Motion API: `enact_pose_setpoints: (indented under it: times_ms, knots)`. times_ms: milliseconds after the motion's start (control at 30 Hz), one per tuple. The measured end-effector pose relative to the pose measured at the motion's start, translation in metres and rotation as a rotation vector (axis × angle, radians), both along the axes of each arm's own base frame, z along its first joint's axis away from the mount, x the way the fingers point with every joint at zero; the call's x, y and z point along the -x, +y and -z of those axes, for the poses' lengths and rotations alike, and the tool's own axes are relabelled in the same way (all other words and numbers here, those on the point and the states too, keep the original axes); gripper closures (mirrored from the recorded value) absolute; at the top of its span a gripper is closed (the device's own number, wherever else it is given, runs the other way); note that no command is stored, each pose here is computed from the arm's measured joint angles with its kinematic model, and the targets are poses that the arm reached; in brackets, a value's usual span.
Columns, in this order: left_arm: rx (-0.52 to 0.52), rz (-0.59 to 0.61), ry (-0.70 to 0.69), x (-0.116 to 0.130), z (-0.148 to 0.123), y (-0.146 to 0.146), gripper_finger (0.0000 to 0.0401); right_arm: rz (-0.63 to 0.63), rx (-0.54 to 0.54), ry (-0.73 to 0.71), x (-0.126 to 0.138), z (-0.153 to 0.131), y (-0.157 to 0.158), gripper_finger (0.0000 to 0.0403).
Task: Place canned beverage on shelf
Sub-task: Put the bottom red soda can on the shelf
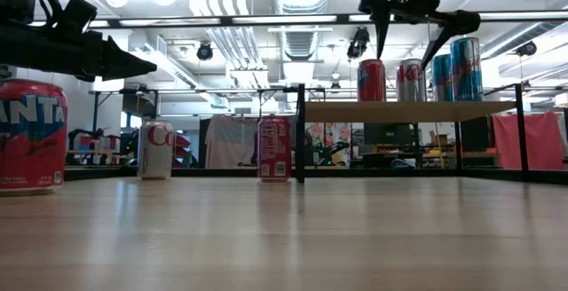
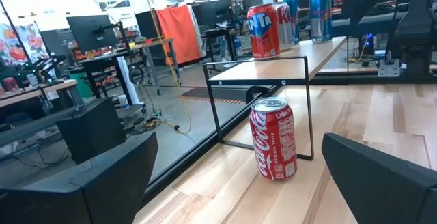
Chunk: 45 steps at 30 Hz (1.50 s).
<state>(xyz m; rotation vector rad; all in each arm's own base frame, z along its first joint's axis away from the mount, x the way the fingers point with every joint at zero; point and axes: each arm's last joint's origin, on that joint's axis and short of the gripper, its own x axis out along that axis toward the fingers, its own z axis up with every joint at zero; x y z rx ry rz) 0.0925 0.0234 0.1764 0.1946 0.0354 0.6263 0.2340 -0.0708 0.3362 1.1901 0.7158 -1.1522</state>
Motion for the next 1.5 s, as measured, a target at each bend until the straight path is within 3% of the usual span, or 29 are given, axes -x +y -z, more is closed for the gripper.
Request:
enact_pose_setpoints:
  times_ms: [167,433,600,767,967,1500]
  knots:
    - [0.0,0.0,0.0,0.0,0.0,0.0,0.0002,-0.006,0.03,-0.068,0.01,-0.012,0.002,0.0051]
    - [0.0,0.0,0.0,0.0,0.0,0.0,0.0002,-0.156,0.311,-0.228,0.019,-0.044,0.001,0.0051]
    - [0.0,0.0,0.0,0.0,0.0,0.0,0.0002,-0.055,0.374,-0.232,0.025,-0.049,-0.006,0.0051]
    - [0.0,0.0,0.0,0.0,0.0,0.0,0.0002,0.025,0.267,-0.209,0.024,-0.038,-0.023,0.0051]
    - [0.0,0.0,0.0,0.0,0.0,0.0,0.0002,-0.003,0.201,-0.191,0.01,-0.03,-0.045,0.0051]
    - [0.0,0.0,0.0,0.0,0.0,0.0,0.0002,0.008,0.034,0.135,-0.028,-0.074,-0.079,0.0051]
